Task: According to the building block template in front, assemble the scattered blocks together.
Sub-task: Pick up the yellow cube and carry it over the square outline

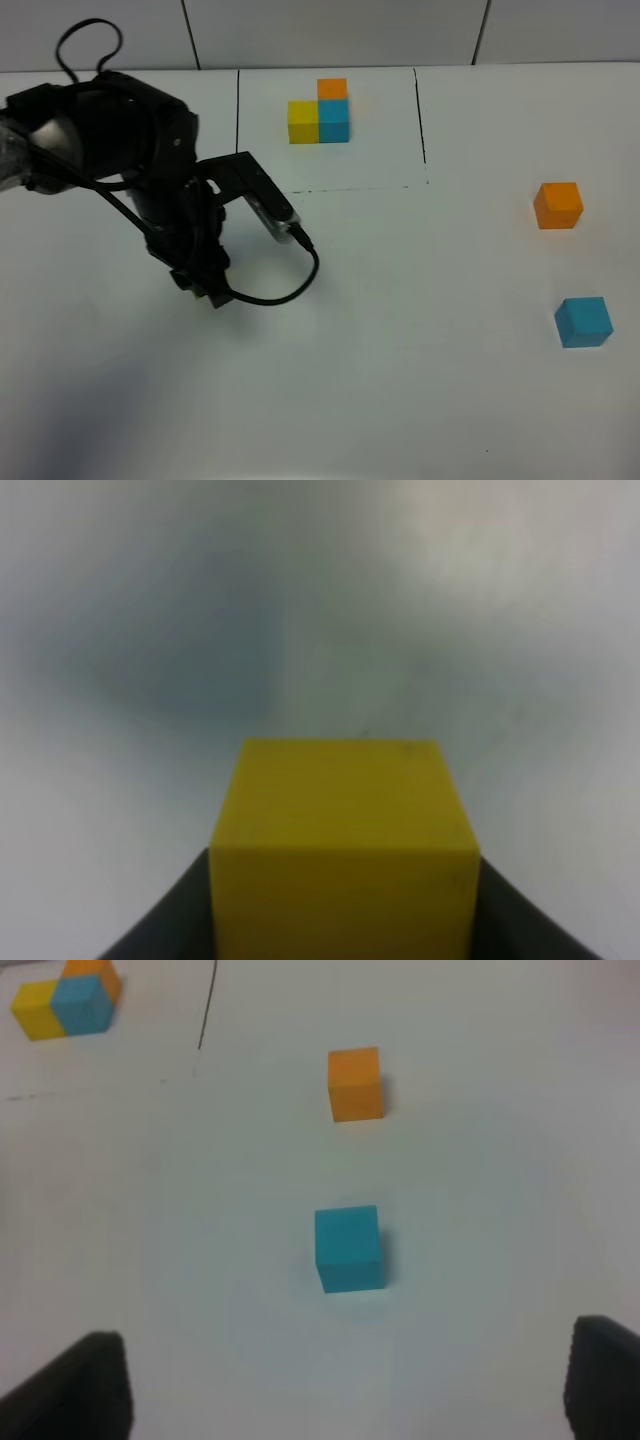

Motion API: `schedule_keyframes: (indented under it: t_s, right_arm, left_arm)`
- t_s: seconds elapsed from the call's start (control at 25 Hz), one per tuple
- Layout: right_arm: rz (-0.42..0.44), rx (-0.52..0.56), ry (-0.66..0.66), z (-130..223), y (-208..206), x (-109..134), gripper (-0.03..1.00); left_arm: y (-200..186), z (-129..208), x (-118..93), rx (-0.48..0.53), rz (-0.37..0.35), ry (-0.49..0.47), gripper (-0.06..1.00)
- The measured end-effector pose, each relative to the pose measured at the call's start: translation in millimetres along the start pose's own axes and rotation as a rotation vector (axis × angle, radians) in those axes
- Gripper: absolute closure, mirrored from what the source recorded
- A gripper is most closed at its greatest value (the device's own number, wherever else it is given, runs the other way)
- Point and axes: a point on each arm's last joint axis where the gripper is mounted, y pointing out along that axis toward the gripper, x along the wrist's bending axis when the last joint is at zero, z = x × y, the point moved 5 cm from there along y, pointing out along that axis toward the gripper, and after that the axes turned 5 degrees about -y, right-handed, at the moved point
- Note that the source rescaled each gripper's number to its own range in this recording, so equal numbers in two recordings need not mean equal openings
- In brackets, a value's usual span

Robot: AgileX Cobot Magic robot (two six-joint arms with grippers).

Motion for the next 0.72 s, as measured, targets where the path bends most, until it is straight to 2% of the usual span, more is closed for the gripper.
schedule_keyframes:
  t_s: [0.16,0.4,0.72]
  right_arm:
    - [0.0,0.0,0.001,0,0,0,0.21]
    - [0.0,0.0,0.003,0,0,0,0.21]
    - [-0.001,0.0,0.008,0,0,0,0.21]
  left_arm:
    - [0,-30,-18,0.0,-0.001,0.126,0.94]
    - [-4,-66,-32,-0.002,-0.004,0.261,0.94]
    - [-6,-94,-42,-0.016,-0.012,0.347,0.94]
